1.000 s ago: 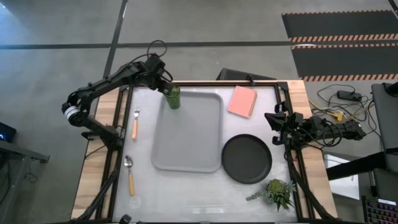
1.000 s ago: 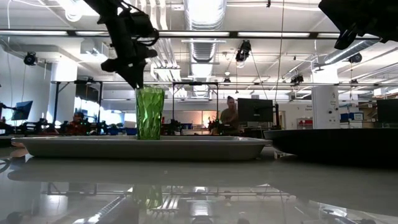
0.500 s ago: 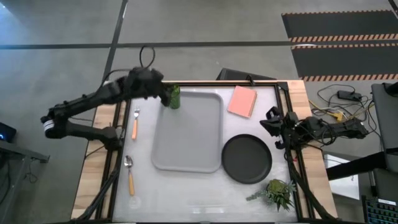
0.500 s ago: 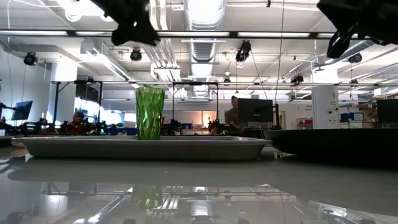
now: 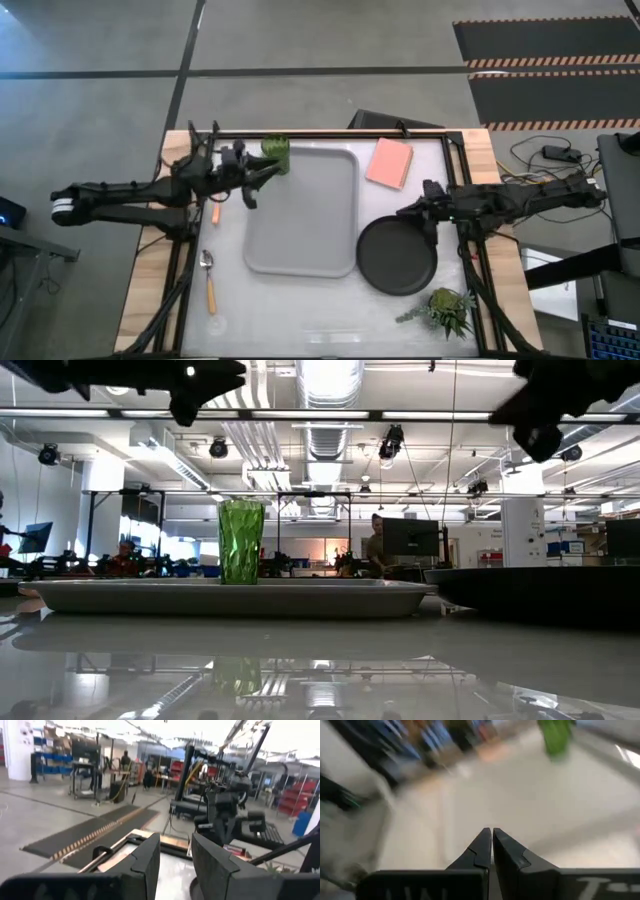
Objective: Pick and place plate/cup/fork/spoon on tray
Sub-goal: Put the black plate on the gray serving tray to the left of the green cup
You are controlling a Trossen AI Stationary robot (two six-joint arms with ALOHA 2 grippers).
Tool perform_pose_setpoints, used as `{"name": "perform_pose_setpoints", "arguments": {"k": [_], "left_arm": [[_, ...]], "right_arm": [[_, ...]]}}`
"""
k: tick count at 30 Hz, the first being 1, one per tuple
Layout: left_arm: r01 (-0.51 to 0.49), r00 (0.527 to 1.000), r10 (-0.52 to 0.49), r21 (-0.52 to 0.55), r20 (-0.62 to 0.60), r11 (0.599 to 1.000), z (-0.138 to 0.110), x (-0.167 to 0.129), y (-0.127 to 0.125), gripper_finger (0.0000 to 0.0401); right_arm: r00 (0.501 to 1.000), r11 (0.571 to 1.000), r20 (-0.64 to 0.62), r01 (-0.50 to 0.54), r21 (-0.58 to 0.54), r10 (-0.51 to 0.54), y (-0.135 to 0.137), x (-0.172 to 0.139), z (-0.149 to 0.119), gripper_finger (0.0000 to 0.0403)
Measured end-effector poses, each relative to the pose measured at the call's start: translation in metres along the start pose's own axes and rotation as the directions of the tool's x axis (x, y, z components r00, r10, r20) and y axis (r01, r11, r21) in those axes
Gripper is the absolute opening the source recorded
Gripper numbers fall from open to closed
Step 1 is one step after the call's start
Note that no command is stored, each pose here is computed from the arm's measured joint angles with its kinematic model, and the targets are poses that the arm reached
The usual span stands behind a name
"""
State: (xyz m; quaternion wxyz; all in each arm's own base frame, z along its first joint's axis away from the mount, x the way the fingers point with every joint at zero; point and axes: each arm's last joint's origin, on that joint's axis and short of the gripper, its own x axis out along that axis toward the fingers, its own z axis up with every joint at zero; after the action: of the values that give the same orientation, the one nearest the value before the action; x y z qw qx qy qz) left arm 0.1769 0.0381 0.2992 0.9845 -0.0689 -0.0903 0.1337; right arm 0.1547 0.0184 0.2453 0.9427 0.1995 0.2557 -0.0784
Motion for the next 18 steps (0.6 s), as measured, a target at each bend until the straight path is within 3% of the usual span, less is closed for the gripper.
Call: {"name": "perform_pose_setpoints", "arguments": {"k": [3,7,11,18], "left_arm": [[0.004,1.0,-0.004,0.004,0.026,1.0,-0.002,-0.008,0.001,0.0094],[0.007,0.999,-0.007,0.006,0.046,1.0,0.001,-0.015,0.001,0.0094],[0.006,0.998,-0.008,0.041,0.055,0.999,0.002,-0.017,0.001,0.0094],[0.005,0.999,-0.007,0.047,0.048,0.999,0.001,-0.016,0.001,0.0094]], "right_arm": [[0.972,0.988,-0.182,0.155,0.017,-0.149,0.002,-0.006,0.008,0.0008],[0.894,0.961,-0.363,0.278,-0.016,-0.264,0.003,-0.009,0.011,0.0008],[0.851,0.947,-0.426,0.319,-0.045,-0.307,0.001,-0.004,0.006,0.0008],[0.831,0.942,-0.446,0.316,-0.118,-0.334,-0.001,0.003,0.001,0.0008]]}}
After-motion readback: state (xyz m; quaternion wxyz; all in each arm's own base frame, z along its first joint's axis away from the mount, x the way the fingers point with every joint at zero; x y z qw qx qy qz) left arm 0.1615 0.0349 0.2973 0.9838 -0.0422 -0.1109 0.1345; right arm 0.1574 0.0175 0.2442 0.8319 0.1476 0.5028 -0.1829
